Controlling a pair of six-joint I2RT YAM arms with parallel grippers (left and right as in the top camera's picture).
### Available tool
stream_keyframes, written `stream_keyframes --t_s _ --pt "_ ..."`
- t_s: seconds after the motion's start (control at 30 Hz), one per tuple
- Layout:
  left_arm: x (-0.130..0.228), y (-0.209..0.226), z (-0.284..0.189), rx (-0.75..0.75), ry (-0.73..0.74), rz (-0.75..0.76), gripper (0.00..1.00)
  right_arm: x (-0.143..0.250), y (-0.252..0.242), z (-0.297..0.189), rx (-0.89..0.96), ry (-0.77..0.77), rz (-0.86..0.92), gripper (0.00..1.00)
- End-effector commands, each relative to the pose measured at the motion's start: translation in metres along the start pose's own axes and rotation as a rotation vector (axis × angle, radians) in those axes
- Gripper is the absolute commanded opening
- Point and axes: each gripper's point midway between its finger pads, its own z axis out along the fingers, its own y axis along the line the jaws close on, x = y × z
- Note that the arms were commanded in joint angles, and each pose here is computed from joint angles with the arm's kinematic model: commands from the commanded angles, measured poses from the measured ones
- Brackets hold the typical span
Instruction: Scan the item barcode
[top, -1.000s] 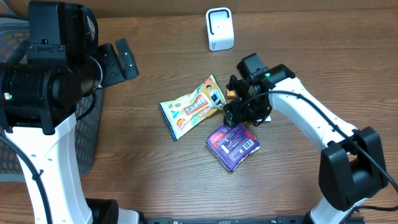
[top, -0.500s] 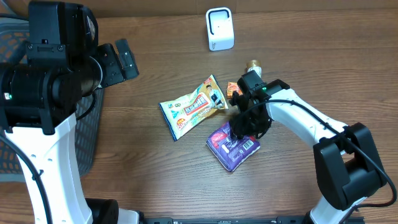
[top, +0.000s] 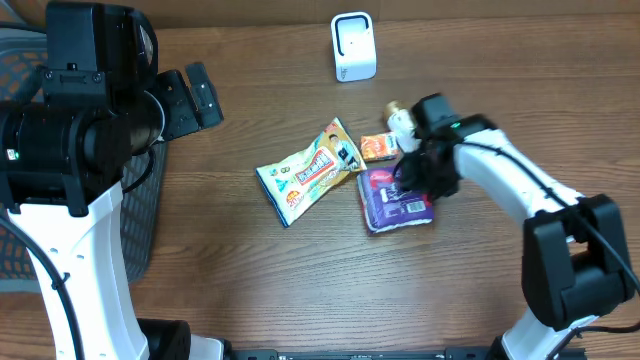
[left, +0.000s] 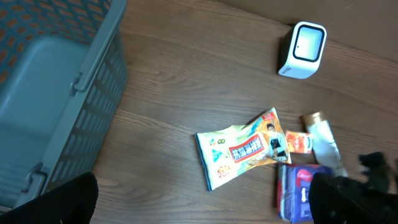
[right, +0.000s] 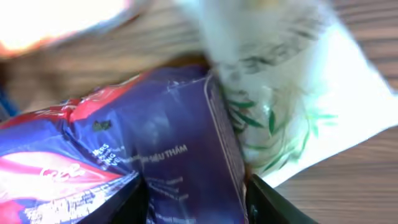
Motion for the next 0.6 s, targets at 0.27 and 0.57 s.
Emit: stream_keyframes --t_s 0.27,0.57 --pt "-0.002 0.002 0.0 -0.012 -0.006 0.008 1.0 -0.04 -0.011 -0.062 0.013 -0.064 0.071 0.74" --pt "-0.002 0.002 0.0 -0.012 -0.006 0.008 1.0 -0.016 -0.032 -0.059 0.048 0.049 -0.038 1.0"
